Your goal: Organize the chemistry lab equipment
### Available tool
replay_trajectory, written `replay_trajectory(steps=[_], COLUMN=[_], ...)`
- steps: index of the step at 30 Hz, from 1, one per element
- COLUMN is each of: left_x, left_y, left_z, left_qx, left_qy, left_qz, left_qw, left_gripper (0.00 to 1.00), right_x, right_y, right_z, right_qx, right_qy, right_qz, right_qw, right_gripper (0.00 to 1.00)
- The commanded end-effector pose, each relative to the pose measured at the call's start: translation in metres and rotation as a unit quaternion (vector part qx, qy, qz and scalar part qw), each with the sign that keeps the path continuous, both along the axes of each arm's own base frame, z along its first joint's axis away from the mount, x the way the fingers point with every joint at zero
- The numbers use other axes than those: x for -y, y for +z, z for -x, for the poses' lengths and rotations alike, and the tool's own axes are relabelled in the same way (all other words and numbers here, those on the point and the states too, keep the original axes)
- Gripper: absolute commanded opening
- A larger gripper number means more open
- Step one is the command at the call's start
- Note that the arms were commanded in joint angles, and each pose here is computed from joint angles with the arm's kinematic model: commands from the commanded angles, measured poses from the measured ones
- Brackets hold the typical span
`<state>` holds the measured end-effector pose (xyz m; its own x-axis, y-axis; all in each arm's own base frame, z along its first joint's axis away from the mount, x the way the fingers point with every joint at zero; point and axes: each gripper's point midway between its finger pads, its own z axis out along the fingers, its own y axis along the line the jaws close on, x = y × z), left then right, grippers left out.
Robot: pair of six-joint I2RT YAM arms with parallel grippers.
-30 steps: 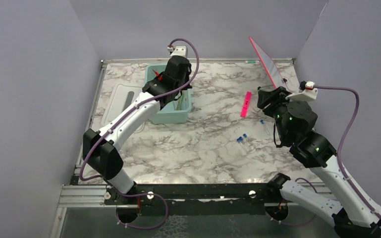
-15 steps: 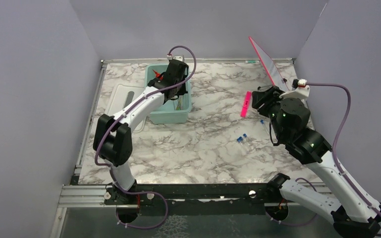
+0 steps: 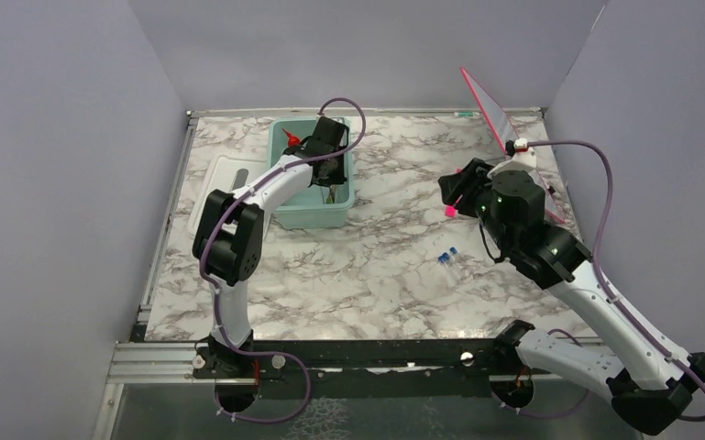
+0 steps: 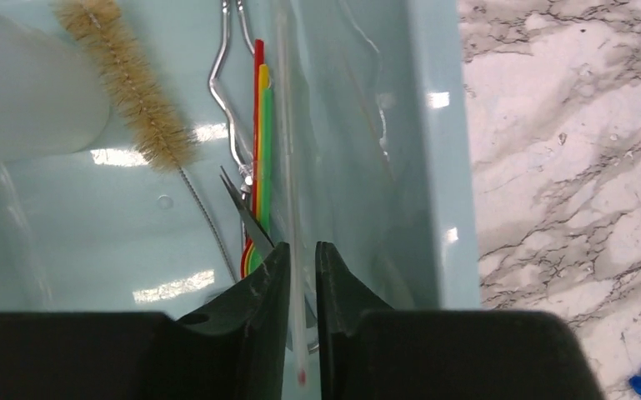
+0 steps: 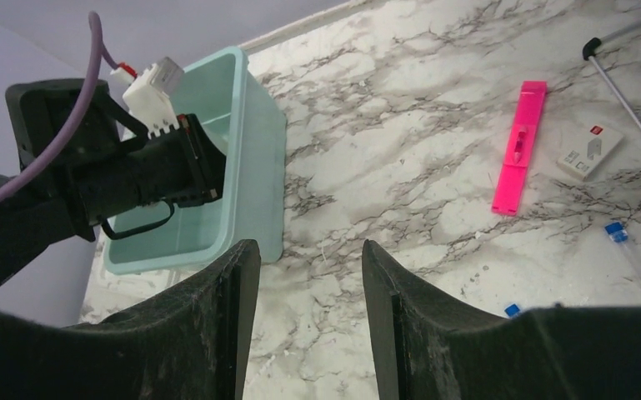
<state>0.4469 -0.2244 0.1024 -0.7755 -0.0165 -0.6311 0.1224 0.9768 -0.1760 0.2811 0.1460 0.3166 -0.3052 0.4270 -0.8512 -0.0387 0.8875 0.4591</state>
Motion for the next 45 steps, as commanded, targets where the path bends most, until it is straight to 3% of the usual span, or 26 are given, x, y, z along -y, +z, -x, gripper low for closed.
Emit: replay_trajectory(steps=[1,12,18,25,31,37,45], left_x=[0.013,-0.023,-0.066,-0.086,-0.093,-0.094,-0.083], left_y=[0.05,0.135,0.141,0.13,0.083,0.063,0.052], left_z=[-0.011,0.034,0.081,0.143,0.174,0.154,0.119], left_qx=[0.047,0.098,0.081,0.035,-0.022,0.003,0.031], left_qy=[-0.028,-0.025,0.006,0.002,-0.004,0.002,0.004], left_qz=[0.035,0.031,0.001,0.01,0.005,-0.013,-0.015], left_qw=[0.998,0.994,0.997,0.999,1.0,1.0,0.999], left_gripper=[0.25,0.49,0.56,0.53,0.45,0.36,0.36], right_x=[-0.013,-0.05,-0.07,-0.072,-0.061,-0.04,-0.018], right_y=[0.003,-0.014,-0.041,-0.076,-0.123,-0.169,-0.212], right_z=[-0.001,-0.019,-0.025,-0.036,-0.036,-0.025,-0.001], right_qx=[0.003,-0.035,-0.078,-0.118,-0.174,-0.241,-0.313], right_qy=[0.032,0.082,0.116,0.112,0.104,0.079,0.058], right_qz=[-0.004,0.004,0.023,0.071,0.141,0.197,0.227], right_qw=[0.999,0.996,0.99,0.984,0.969,0.947,0.921], right_gripper=[0.53,0.53,0.53,0.56,0.62,0.62,0.62])
